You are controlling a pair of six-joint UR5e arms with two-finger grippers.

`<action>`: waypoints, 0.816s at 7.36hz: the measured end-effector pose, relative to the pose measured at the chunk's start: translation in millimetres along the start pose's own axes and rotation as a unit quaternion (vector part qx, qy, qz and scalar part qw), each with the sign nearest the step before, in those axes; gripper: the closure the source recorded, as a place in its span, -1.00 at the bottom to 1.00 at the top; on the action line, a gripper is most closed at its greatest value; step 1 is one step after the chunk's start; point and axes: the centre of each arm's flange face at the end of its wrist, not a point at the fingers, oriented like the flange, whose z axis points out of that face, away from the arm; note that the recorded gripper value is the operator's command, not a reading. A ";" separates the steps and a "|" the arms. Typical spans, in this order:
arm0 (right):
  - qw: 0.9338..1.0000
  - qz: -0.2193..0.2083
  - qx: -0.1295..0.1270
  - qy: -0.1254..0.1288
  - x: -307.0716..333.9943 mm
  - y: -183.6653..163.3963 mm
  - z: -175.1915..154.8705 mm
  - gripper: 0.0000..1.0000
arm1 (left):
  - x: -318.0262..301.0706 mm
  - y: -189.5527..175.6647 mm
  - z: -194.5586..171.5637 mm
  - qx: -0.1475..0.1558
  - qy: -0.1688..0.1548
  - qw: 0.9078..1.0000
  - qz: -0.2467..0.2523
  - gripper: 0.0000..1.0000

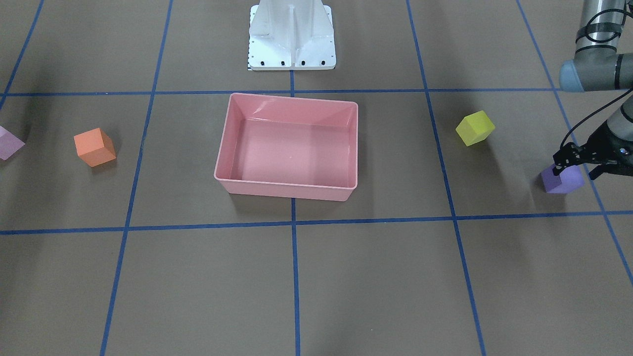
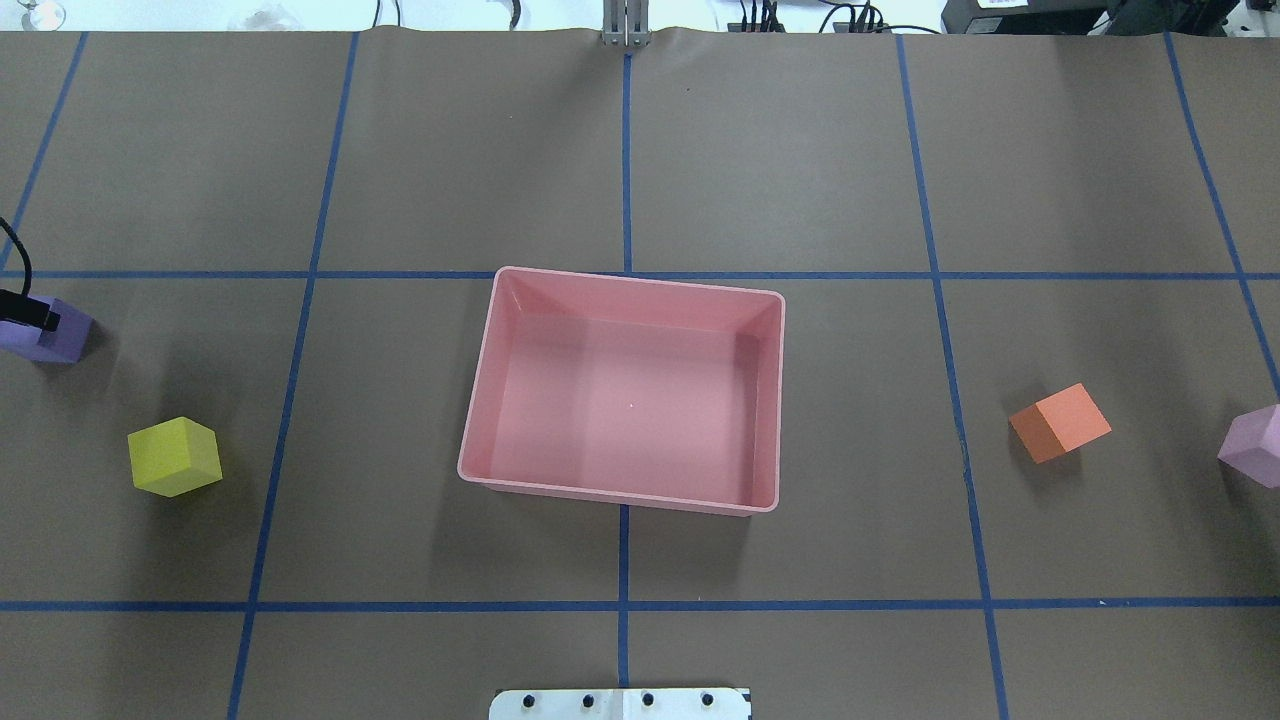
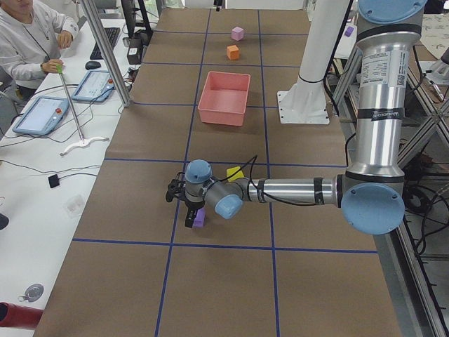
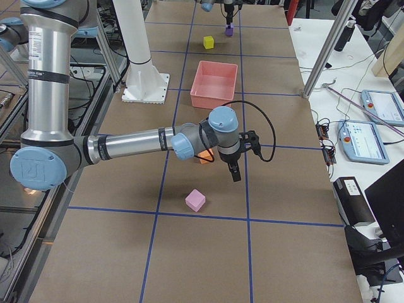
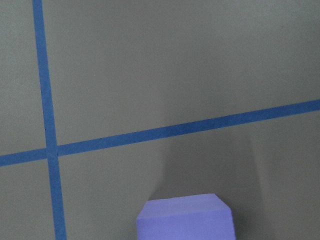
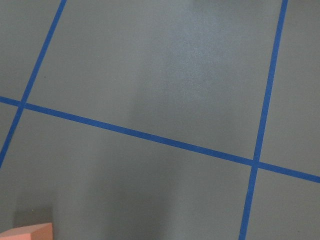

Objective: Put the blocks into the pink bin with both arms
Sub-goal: 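Carry the purple cube over the pink bin with the left gripper and release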

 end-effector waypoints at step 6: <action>1.000 0.000 -0.001 0.001 3.4 6.6 1.4 -1.00 | 17.2 2.3 4.3 0.002 -0.005 1.000 0.021 0.84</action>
